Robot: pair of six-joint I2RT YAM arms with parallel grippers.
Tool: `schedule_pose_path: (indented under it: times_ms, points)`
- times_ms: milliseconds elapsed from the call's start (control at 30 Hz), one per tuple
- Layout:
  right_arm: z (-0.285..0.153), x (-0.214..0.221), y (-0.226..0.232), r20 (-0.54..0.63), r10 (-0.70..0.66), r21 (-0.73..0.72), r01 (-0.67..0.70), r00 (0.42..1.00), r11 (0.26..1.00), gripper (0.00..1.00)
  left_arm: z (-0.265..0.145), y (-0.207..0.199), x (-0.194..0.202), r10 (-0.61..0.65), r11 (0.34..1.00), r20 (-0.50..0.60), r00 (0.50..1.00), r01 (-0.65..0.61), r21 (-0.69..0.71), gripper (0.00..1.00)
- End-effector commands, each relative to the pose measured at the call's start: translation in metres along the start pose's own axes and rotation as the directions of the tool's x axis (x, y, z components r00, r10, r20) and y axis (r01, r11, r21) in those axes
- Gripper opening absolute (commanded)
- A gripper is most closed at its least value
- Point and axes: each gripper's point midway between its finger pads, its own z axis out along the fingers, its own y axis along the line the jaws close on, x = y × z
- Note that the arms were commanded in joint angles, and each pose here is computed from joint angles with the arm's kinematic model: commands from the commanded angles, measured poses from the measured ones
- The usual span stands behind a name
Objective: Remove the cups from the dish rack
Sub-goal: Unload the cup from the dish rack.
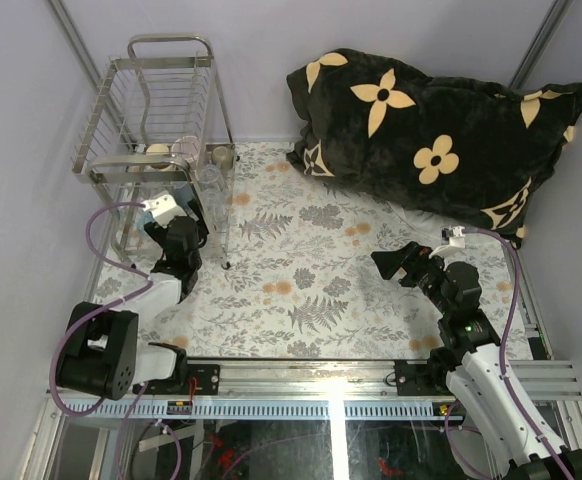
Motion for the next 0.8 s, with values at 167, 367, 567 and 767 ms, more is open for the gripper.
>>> schedule_pose_path:
  times_ms: [167, 367, 567, 767]
  points:
    - [0.001, -0.013, 0.007, 0.058, -0.024, -0.025, 0.026, 0.998, 0.999, 0.95, -0.007, 0.013, -0.028, -0.092, 0.992, 0.114, 0.989, 0.101, -0.080, 0.88]
    - [0.001, -0.012, 0.006, 0.055, -0.022, -0.025, 0.023, 0.998, 0.999, 0.95, -0.012, 0.006, -0.034, -0.125, 0.991, 0.123, 0.984, 0.130, -0.030, 0.88]
    - [0.001, -0.012, 0.007, 0.057, -0.022, -0.025, 0.023, 0.998, 0.999, 0.95, -0.013, -0.013, -0.038, -0.152, 0.987, 0.113, 0.982, 0.145, 0.065, 0.88]
    - [0.001, -0.012, 0.006, 0.054, -0.020, -0.023, 0.022, 0.998, 1.000, 0.95, -0.009, -0.029, -0.029, -0.144, 0.981, 0.072, 0.987, 0.133, 0.139, 0.88]
